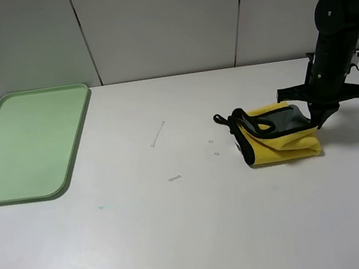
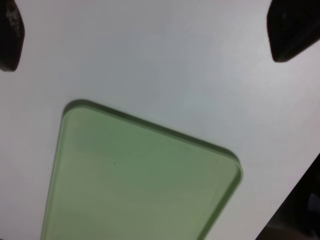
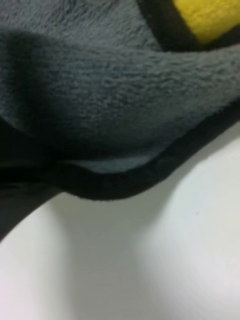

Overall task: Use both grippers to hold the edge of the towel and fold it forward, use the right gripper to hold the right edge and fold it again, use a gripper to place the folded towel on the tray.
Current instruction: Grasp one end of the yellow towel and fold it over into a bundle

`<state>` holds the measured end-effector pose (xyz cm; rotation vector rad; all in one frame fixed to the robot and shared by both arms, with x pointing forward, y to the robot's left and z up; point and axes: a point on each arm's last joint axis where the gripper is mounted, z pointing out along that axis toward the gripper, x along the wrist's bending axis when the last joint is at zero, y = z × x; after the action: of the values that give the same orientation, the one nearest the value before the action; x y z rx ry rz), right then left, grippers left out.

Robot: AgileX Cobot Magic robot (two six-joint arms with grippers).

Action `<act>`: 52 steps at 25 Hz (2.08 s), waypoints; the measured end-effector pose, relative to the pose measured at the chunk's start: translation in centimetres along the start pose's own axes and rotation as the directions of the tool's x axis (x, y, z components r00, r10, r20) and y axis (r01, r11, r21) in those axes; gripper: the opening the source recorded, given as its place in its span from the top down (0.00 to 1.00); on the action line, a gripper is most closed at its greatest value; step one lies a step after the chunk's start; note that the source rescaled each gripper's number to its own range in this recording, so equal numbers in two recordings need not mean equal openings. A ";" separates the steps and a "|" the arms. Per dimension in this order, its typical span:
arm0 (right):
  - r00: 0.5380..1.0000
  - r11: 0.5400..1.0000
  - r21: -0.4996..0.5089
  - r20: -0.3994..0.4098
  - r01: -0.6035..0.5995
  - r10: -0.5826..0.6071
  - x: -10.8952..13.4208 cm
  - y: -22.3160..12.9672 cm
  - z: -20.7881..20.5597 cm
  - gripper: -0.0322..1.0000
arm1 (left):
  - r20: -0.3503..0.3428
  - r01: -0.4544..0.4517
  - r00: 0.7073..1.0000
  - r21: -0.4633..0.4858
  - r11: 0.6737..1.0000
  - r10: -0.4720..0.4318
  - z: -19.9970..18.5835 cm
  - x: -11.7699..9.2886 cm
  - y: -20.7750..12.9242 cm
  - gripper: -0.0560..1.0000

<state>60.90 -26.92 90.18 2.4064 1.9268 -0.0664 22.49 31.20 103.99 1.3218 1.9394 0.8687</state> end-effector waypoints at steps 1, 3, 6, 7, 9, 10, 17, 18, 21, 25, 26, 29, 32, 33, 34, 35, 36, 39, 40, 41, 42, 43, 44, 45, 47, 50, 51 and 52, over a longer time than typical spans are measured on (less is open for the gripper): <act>1.000 1.000 -0.004 -0.002 0.000 0.000 0.0 0.0 0.0 0.97 | 0.000 0.000 1.000 0.000 1.000 0.000 0.0 0.0 0.0 0.03; 1.000 1.000 -0.008 -0.003 0.000 0.000 0.0 0.1 0.0 0.97 | 0.000 0.000 1.000 0.000 1.000 0.000 0.0 0.0 0.0 0.03; 1.000 1.000 -0.011 -0.003 0.009 -0.009 0.0 0.1 -0.1 0.97 | 0.000 0.000 1.000 0.000 1.000 0.000 0.0 0.0 0.0 0.03; 1.000 1.000 -0.019 -0.006 0.011 -0.011 0.0 0.1 -0.4 0.97 | 0.000 0.000 1.000 0.000 1.000 0.000 0.0 0.0 0.0 0.03; 1.000 0.999 -0.043 -0.013 0.011 -0.011 0.0 0.2 -1.2 0.97 | 0.000 0.000 1.000 0.000 1.000 0.000 0.0 0.0 0.0 0.03; 1.000 0.998 -0.062 -0.018 0.011 -0.012 0.0 0.3 -1.8 0.97 | 0.000 0.000 1.000 0.000 1.000 0.000 0.0 0.0 0.0 0.03; 0.999 0.986 -0.166 -0.050 0.001 -0.009 0.1 1.6 -5.0 0.97 | 0.000 0.000 1.000 0.000 1.000 0.000 0.0 0.0 0.0 0.03; 0.998 0.985 -0.173 -0.053 0.007 -0.017 0.2 1.7 -5.3 0.97 | 0.000 0.000 1.000 0.000 1.000 0.000 0.0 0.0 0.0 0.03; 0.996 0.984 -0.175 -0.071 0.036 -0.049 1.3 1.5 -5.7 0.97 | 0.000 0.000 1.000 0.000 1.000 0.000 0.0 0.0 0.0 0.03; 0.988 0.977 -0.177 -0.076 0.121 -0.136 4.1 0.4 -5.9 0.97 | 0.000 0.000 1.000 0.000 1.000 0.000 0.0 0.0 0.0 0.03; 0.984 0.973 -0.182 -0.077 0.144 -0.160 4.9 0.1 -5.9 0.97 | 0.000 0.000 1.000 0.000 1.000 0.000 0.0 0.0 0.0 0.03; 0.970 0.957 -0.202 -0.084 0.209 -0.230 7.5 -1.1 -6.2 0.97 | 0.000 0.000 1.000 0.000 1.000 0.000 0.0 0.0 0.0 0.03; 0.953 0.938 -0.227 -0.091 0.263 -0.290 9.7 -2.1 -6.4 0.97 | 0.000 0.000 1.000 0.000 1.000 0.000 0.0 0.0 0.0 0.03; 0.948 0.932 -0.234 -0.093 0.278 -0.306 10.3 -2.5 -6.4 0.97 | 0.000 0.000 1.000 0.000 1.000 0.000 0.0 0.0 0.0 0.03; 0.943 0.926 -0.242 -0.096 0.289 -0.319 10.8 -2.8 -6.5 0.97 | 0.000 0.000 1.000 0.000 1.000 0.000 0.0 0.0 0.0 0.03; 0.939 0.922 -0.251 -0.100 0.295 -0.328 11.3 -3.0 -6.6 0.97 | 0.000 0.000 1.000 0.000 1.000 0.000 0.0 0.0 0.0 0.03; 0.935 0.917 -0.258 -0.102 0.304 -0.339 11.7 -3.2 -6.6 0.97 | 0.000 0.000 1.000 0.000 1.000 0.000 0.0 0.0 0.0 0.03; 0.926 0.906 -0.275 -0.108 0.321 -0.361 12.6 -3.7 -6.7 0.97 | 0.000 0.000 1.000 0.000 1.000 0.000 0.0 0.0 0.0 0.03; 0.924 0.904 -0.277 -0.109 0.326 -0.367 12.8 -3.8 -6.7 0.97 | 0.000 0.000 1.000 0.000 1.000 0.000 0.0 0.0 0.0 0.03; 0.922 0.902 -0.278 -0.109 0.330 -0.371 12.9 -3.9 -6.8 0.97 | 0.000 0.000 1.000 0.000 1.000 0.000 0.0 0.0 0.0 0.03; 0.921 0.902 -0.278 -0.109 0.332 -0.373 13.0 -4.0 -6.8 0.97 | 0.000 0.000 1.000 0.000 1.000 0.000 0.0 0.0 0.0 0.03; 0.921 0.901 -0.278 -0.109 0.334 -0.375 13.1 -4.0 -6.8 0.97 | 0.000 0.000 1.000 0.000 1.000 0.000 0.0 0.0 0.0 0.03; 0.920 0.900 -0.278 -0.109 0.335 -0.376 13.1 -4.1 -6.8 0.95 | 0.000 0.000 1.000 0.000 1.000 0.000 0.0 0.0 0.0 0.03; 0.919 0.899 -0.277 -0.108 0.339 -0.380 13.2 -4.1 -6.8 0.91 | 0.000 0.000 1.000 0.000 1.000 0.000 0.0 0.0 0.0 0.03; 0.917 0.898 -0.270 -0.104 0.347 -0.385 13.1 -4.1 -6.7 0.72 | 0.000 0.000 1.000 0.000 1.000 0.000 0.0 0.0 0.0 0.03; 0.917 0.900 -0.262 -0.107 0.348 -0.385 13.1 -4.2 -6.7 0.21 | 0.000 0.000 1.000 0.000 1.000 0.000 0.0 0.0 0.0 0.03; 0.916 0.900 -0.259 -0.106 0.351 -0.388 13.1 -4.3 -6.7 0.13 | 0.000 0.000 1.000 0.000 1.000 0.000 0.0 0.0 0.0 0.03; 0.914 0.898 -0.258 -0.105 0.357 -0.393 13.1 -4.3 -6.7 0.08 | 0.000 0.000 1.000 0.000 1.000 0.000 0.0 0.0 0.0 0.03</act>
<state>59.58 -12.77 95.88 1.9142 2.2963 0.3222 22.49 31.20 103.99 1.3218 1.9394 0.8687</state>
